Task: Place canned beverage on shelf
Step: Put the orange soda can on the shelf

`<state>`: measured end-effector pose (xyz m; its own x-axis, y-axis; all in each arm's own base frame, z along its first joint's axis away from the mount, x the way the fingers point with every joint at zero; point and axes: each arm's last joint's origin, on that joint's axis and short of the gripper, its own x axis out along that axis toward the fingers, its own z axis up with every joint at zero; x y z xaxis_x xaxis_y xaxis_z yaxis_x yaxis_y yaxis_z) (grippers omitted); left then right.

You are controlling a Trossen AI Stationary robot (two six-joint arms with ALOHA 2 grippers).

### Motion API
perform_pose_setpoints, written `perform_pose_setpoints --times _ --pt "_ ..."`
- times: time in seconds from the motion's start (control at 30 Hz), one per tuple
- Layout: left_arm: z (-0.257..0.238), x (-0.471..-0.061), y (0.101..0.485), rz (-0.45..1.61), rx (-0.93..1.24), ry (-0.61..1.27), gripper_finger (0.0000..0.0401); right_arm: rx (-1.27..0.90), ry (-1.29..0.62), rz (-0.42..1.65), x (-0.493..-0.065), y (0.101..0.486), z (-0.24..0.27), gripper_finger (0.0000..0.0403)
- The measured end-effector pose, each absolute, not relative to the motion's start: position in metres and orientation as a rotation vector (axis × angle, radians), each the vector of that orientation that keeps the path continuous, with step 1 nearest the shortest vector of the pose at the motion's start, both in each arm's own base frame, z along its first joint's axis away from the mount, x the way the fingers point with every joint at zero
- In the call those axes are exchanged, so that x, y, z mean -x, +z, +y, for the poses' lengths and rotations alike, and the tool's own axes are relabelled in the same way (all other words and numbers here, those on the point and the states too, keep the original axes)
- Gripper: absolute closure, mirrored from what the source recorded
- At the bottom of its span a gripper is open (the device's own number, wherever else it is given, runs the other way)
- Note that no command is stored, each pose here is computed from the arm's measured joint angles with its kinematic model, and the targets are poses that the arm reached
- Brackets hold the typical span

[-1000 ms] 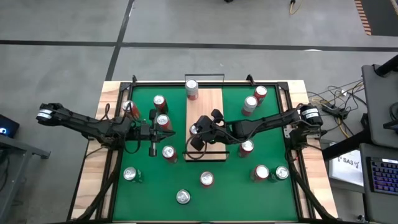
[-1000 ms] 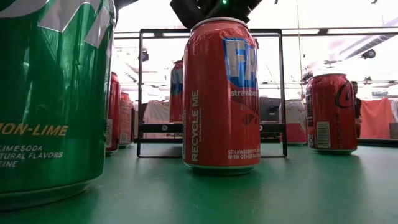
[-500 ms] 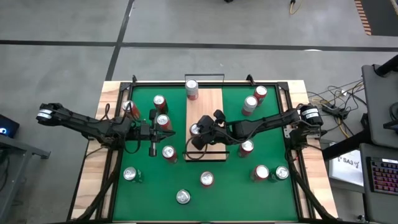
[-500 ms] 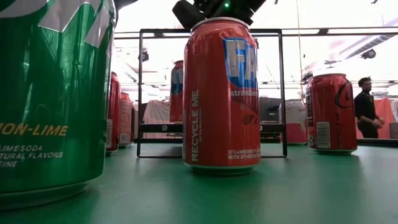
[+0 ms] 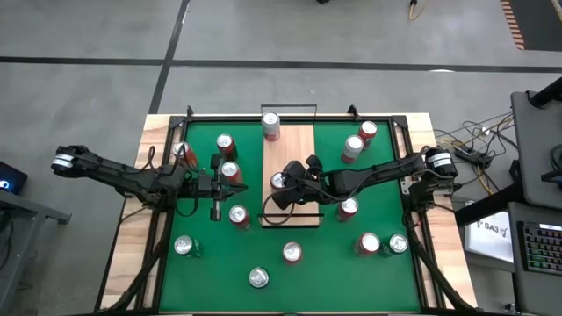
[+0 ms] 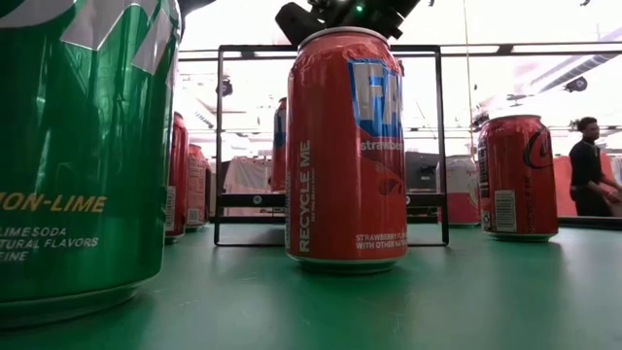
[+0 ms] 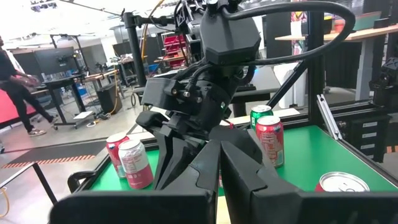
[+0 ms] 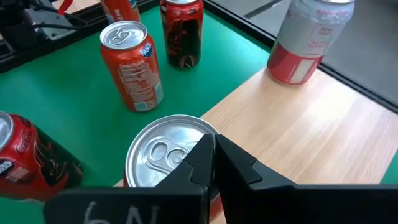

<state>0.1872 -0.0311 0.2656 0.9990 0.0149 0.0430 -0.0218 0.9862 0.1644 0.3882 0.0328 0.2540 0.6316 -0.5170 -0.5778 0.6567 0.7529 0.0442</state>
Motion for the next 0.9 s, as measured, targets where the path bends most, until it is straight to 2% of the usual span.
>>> perform_pose_setpoints --times 0.9 --pt "-0.031 -0.187 0.266 -0.042 -0.158 0.018 0.0401 -0.334 -0.672 0.598 -0.376 0.278 0.048 0.0394"
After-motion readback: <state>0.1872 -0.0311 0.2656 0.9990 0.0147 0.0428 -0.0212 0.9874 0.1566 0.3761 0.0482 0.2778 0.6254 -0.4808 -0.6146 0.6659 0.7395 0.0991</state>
